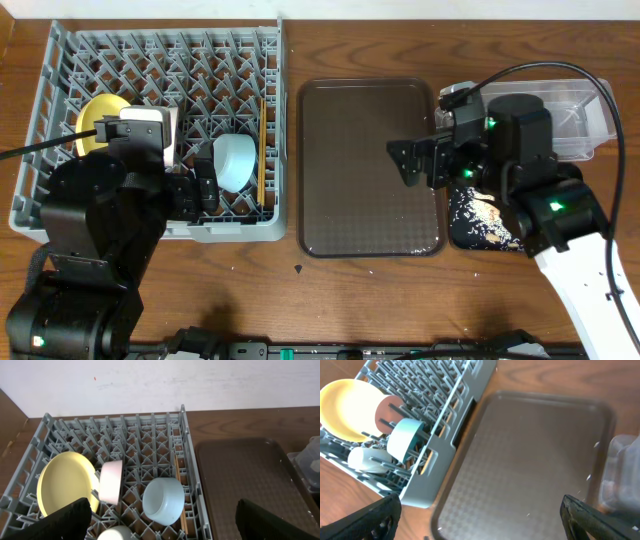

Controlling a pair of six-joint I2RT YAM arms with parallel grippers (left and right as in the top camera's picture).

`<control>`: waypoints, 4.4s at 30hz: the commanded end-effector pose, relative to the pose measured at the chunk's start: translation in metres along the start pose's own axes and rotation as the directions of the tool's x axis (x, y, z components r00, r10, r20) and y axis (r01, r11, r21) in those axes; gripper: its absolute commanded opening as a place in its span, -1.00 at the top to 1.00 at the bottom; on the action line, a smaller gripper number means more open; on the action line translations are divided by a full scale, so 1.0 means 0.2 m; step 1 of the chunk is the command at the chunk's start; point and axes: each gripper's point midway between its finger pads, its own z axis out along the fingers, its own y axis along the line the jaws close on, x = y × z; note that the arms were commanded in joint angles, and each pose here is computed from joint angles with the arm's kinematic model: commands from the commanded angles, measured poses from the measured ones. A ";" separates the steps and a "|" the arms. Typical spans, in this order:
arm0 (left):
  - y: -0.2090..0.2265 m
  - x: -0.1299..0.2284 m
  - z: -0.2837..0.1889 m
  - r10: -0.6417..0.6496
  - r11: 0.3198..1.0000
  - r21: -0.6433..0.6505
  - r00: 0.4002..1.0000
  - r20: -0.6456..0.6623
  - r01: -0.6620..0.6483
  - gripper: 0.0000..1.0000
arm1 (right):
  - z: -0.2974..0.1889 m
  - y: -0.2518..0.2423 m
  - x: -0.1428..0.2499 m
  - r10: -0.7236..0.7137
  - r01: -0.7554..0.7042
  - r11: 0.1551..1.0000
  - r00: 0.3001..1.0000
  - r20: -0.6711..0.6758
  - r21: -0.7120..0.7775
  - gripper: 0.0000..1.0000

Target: Sort waste into correct bins and load items into the dishwasher

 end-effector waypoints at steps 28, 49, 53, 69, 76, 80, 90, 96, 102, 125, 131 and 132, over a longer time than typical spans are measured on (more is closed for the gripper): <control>0.00 0.00 -0.01 -0.011 1.000 0.000 1.000 0.001 0.011 -0.86 | -0.31 -0.42 0.52 -0.522 0.266 0.822 0.705 0.479 0.504 -0.98; 0.00 0.00 -0.01 -0.011 1.000 0.000 1.000 0.001 0.011 -0.86 | -0.21 -0.50 0.67 -0.513 0.265 0.820 0.733 0.446 0.507 -0.98; 0.00 0.00 -0.01 -0.011 1.000 0.000 1.000 0.001 0.011 -0.86 | -0.21 -0.50 0.67 -0.513 0.265 0.820 0.733 0.446 0.507 -0.98; 0.01 0.01 -0.02 -0.011 1.000 -0.007 1.000 0.003 0.011 -0.86 | -0.21 -0.51 0.67 -0.513 0.265 0.820 0.734 0.446 0.507 -0.98; 0.09 0.07 -0.01 -0.019 0.997 -0.070 0.997 0.075 0.025 -0.86 | -0.21 -0.51 0.67 -0.513 0.265 0.820 0.734 0.446 0.507 -0.99; 0.17 0.11 0.02 -0.094 0.987 -0.106 0.971 0.219 0.120 -0.87 | -0.21 -0.51 0.67 -0.513 0.265 0.820 0.734 0.446 0.507 -0.99; 0.21 0.42 0.08 -0.092 0.981 -0.109 0.885 0.457 0.158 -0.86 | -0.21 -0.51 0.67 -0.513 0.265 0.820 0.734 0.446 0.507 -0.98; 0.21 0.64 0.15 -0.087 0.982 -0.097 0.842 0.532 0.163 -0.86 | -0.21 -0.51 0.67 -0.513 0.265 0.820 0.734 0.446 0.507 -0.98; 0.20 0.79 0.30 -0.090 0.984 -0.091 0.870 0.485 0.153 -0.86 | -0.21 -0.51 0.67 -0.513 0.265 0.820 0.734 0.446 0.507 -0.99; 0.20 1.09 0.51 -0.099 0.983 -0.110 0.936 0.339 0.144 -0.86 | -0.21 -0.51 0.67 -0.512 0.265 0.820 0.734 0.445 0.507 -0.99; 0.20 1.09 0.51 -0.099 0.983 -0.110 0.936 0.339 0.144 -0.86 | -0.21 -0.51 0.67 -0.512 0.265 0.820 0.734 0.445 0.507 -0.98; 0.20 1.09 0.51 -0.099 0.983 -0.111 0.936 0.339 0.144 -0.86 | -0.21 -0.51 0.67 -0.512 0.265 0.820 0.734 0.445 0.507 -0.98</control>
